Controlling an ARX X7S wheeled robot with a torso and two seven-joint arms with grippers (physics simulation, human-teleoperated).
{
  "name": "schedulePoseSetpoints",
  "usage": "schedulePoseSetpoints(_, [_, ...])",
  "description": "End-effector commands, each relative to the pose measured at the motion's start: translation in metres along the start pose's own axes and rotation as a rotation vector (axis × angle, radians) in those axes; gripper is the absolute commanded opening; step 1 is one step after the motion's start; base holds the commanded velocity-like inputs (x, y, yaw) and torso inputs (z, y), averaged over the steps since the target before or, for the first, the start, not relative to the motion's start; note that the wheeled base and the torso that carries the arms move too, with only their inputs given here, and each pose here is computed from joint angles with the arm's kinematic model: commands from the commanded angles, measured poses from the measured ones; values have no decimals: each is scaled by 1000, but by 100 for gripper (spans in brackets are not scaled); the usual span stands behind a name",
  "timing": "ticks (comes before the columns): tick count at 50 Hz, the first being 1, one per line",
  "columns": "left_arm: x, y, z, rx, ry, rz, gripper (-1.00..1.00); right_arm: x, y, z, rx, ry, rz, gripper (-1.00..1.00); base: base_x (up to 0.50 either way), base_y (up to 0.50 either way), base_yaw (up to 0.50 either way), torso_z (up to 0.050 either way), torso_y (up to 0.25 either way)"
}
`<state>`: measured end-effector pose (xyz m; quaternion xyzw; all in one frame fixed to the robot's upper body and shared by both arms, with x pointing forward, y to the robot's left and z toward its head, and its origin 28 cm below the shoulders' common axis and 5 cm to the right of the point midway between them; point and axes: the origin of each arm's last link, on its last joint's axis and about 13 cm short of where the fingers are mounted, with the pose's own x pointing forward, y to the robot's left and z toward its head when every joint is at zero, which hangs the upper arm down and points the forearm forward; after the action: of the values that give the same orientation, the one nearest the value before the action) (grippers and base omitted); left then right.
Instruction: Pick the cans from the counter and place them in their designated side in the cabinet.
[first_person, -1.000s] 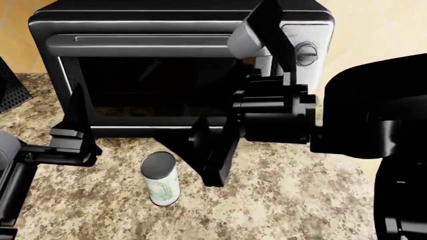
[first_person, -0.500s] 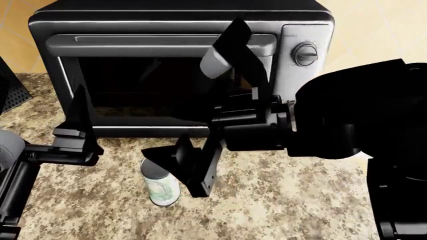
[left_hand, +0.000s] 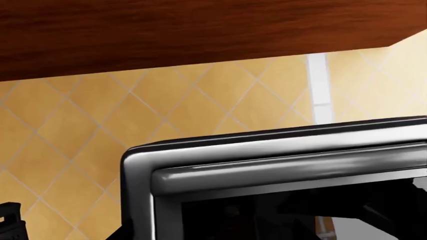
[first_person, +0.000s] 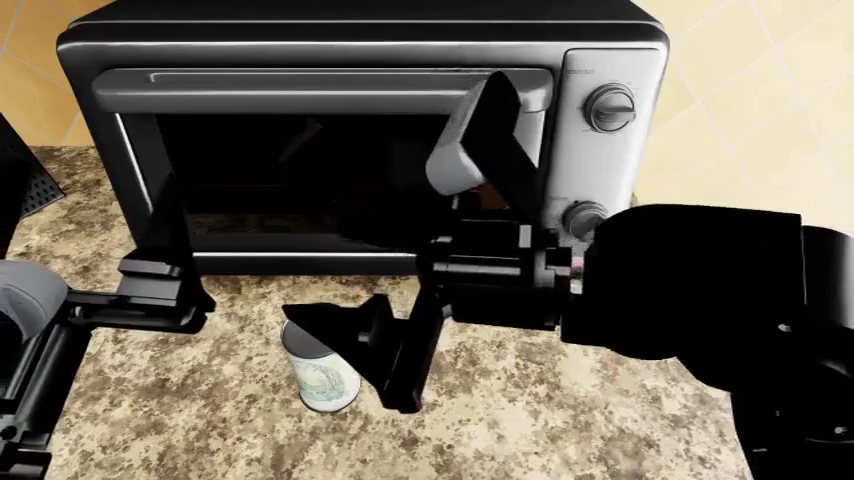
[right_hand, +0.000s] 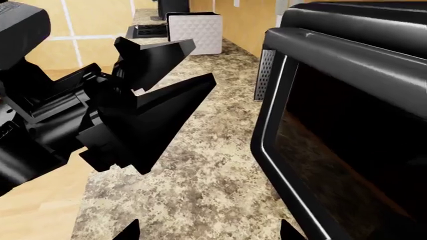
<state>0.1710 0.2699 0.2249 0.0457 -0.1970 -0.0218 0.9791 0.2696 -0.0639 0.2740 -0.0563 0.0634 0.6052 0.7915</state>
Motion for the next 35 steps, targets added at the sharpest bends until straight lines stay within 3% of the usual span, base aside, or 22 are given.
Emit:
schedulePoseSetpoints(1, [1,-2,-3,0,7,-6,100,2,1,-17,5,-36,33,100,0,0,0,0,0])
schedulePoseSetpoints(35, [0,0,-8,-5,14,-1,100,15,-12,-32,-7,68,-46,100,0,0,0,0,0])
